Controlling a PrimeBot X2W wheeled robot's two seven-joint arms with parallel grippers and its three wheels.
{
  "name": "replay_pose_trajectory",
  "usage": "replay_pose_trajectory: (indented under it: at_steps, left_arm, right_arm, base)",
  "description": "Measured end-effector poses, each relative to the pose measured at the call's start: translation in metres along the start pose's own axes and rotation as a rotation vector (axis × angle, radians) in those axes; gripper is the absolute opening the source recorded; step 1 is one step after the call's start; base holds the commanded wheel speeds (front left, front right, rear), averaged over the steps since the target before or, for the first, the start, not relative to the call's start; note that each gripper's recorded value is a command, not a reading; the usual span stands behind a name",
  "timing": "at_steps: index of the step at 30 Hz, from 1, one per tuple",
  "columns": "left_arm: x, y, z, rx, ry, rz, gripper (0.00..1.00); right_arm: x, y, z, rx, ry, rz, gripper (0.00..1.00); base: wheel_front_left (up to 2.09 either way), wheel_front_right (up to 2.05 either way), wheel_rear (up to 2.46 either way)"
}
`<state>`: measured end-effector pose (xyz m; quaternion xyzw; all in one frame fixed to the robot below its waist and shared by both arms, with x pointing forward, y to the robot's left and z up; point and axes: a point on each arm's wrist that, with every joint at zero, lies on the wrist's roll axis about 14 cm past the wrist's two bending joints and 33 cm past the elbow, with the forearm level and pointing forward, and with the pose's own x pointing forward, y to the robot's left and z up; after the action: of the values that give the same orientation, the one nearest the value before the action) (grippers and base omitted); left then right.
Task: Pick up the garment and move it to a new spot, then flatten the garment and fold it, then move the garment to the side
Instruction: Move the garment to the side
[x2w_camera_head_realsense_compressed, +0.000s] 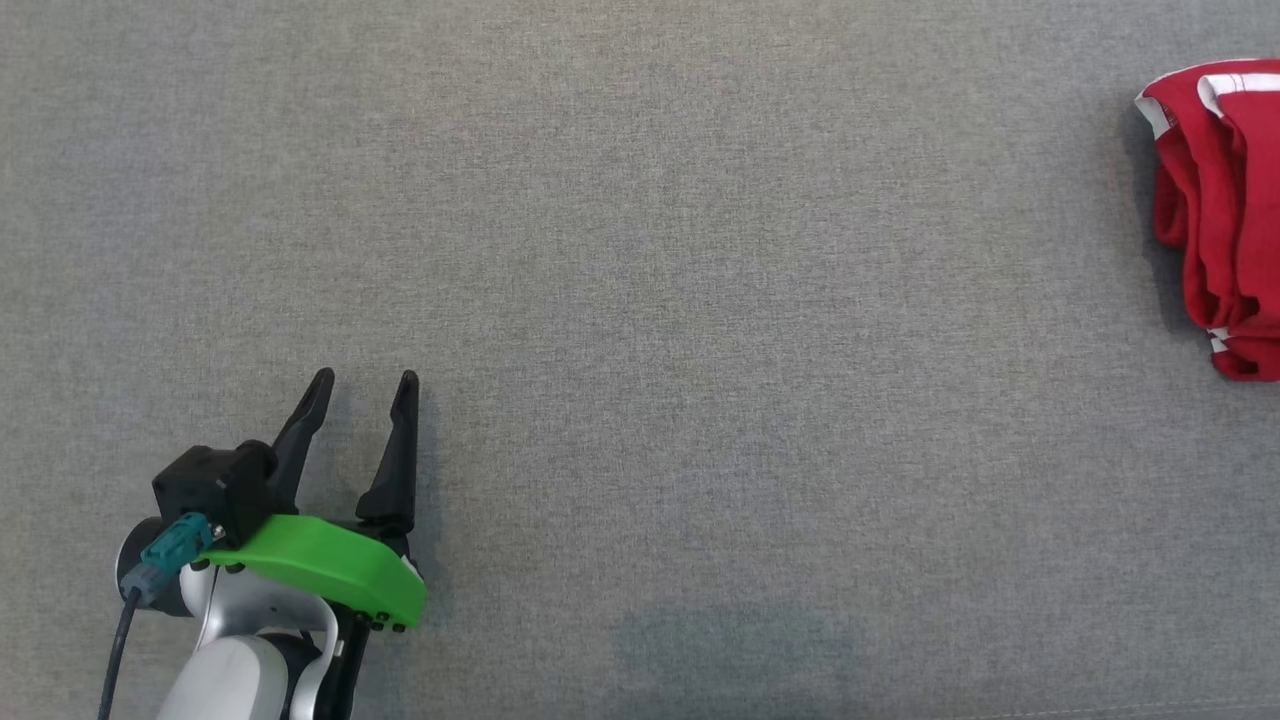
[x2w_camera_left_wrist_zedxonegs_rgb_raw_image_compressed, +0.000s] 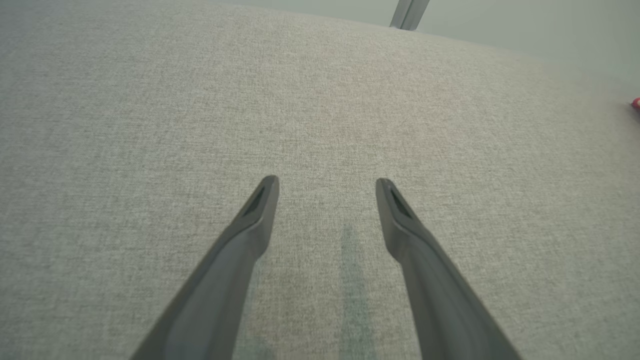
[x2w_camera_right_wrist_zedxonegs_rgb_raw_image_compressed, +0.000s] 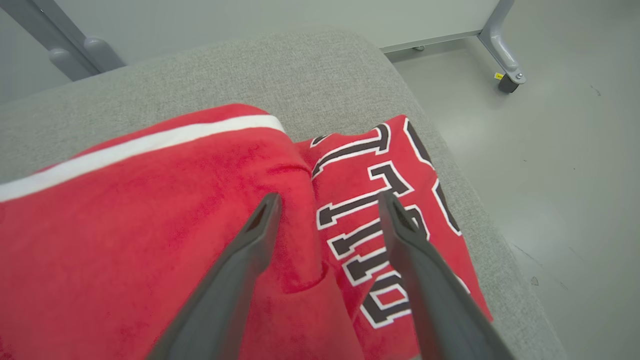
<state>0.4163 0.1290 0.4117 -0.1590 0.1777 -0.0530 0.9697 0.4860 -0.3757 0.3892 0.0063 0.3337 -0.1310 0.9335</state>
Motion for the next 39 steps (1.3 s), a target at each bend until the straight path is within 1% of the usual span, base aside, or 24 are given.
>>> replay_pose_trajectory:
  at_steps: [6,12,15,19,25,27,31,32,33,36,39]
  left_arm:
    - [0.001,-0.001,0.004,0.003,-0.012,-0.003,1.00]
    - [0.000,-0.006,0.006,0.002,-0.025,-0.012,1.00]
    - [-0.001,-0.010,0.010,-0.005,-0.045,-0.018,1.00]
    - [-0.004,-0.015,0.017,-0.028,-0.083,-0.024,1.00]
    - [-0.011,-0.004,0.035,0.023,-0.168,0.008,1.00]
    - [-0.016,0.001,0.043,0.067,-0.199,0.016,1.00]
    - [-0.028,0.011,0.053,0.112,-0.255,0.044,1.00]
    - [-0.031,0.012,0.054,0.116,-0.263,0.050,1.00]
    - [-0.037,0.014,0.056,0.124,-0.277,0.059,1.00]
    - [-0.046,0.016,0.058,0.121,-0.292,0.070,1.00]
    - [-0.055,0.015,0.060,0.112,-0.311,0.077,1.00]
  right_arm:
    - [-0.003,-0.001,-0.014,0.019,0.003,-0.017,1.00]
    - [-0.012,-0.013,-0.006,-0.004,-0.051,-0.046,1.00]
    - [-0.020,-0.014,0.012,-0.035,-0.137,-0.046,1.00]
    - [-0.036,-0.006,0.052,-0.073,-0.306,-0.019,1.00]
    - [-0.071,0.005,0.100,-0.052,-0.549,0.021,1.00]
    - [-0.083,0.015,0.108,-0.051,-0.609,0.049,1.00]
    - [-0.102,0.034,0.099,-0.079,-0.658,0.099,1.00]
    - [-0.105,0.039,0.095,-0.075,-0.656,0.113,1.00]
    - [-0.112,0.051,0.085,-0.072,-0.651,0.146,1.00]
    - [-0.122,0.073,0.074,-0.056,-0.655,0.201,1.00]
    - [-0.131,0.095,0.063,-0.016,-0.653,0.255,1.00]
  base:
    - [0.00,0.00,0.00]
    - [0.00,0.00,0.00]
    - [0.00,0.00,0.00]
    - [0.00,0.00,0.00]
    - [0.00,0.00,0.00]
    - [0.00,0.00,0.00]
    - [0.00,0.00,0.00]
    - [0.00,0.00,0.00]
    - [0.00,0.00,0.00]
    - [0.00,0.00,0.00]
    - [0.00,0.00,0.00]
